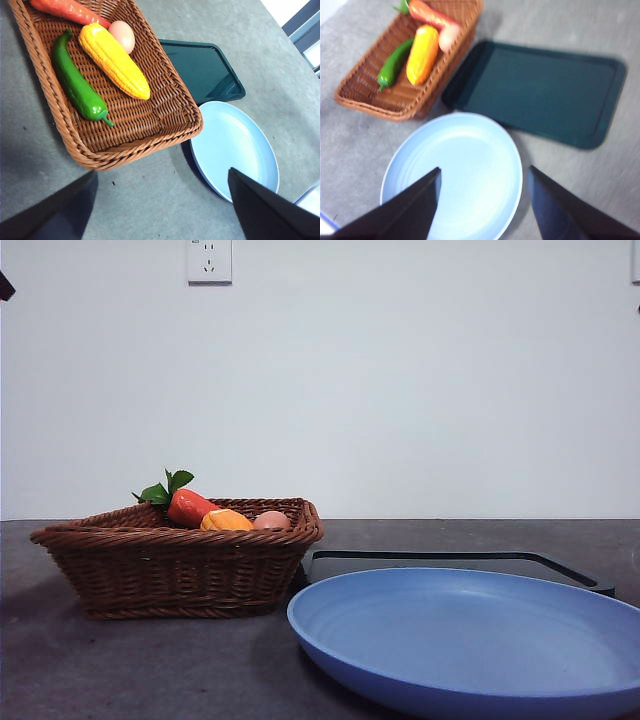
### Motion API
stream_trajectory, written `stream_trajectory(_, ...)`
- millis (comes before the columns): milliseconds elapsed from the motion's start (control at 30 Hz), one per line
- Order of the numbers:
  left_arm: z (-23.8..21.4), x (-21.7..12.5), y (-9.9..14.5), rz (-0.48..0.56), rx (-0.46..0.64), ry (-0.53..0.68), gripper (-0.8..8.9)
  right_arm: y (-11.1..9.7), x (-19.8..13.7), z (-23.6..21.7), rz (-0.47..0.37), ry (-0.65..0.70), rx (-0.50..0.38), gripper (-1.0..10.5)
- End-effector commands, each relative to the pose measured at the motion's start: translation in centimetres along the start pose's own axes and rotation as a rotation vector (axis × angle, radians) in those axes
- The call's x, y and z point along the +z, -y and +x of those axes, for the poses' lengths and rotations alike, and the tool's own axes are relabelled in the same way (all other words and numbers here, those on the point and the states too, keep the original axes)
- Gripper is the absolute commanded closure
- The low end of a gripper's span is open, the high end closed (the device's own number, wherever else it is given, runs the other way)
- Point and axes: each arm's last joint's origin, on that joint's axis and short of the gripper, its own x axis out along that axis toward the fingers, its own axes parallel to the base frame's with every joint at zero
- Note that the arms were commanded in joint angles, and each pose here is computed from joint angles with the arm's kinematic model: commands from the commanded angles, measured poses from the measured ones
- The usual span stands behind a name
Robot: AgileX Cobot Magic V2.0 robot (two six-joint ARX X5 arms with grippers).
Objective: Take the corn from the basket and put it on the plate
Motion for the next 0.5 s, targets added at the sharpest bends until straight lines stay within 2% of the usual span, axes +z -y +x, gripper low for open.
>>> stream_trajectory(33, -0.2, 0.5, 0.3, 0.015, -0.012, 0.015, 3.84, 0.5, 0.6, 1.4, 0.061, -0.062, 0.009, 6.6)
stream_trajectory(300, -0.2, 0.5, 0.3, 0.015, -0.012, 0.015, 3.84, 4.3, 0.0, 9.4, 0.211, -0.38, 0.009, 6.8)
stream_trajectory(500, -0.2, 0.5, 0.3, 0.015, -0.013, 0.015, 3.84, 5.7, -1.6, 13.1, 0.26, -0.524, 0.015, 7.1)
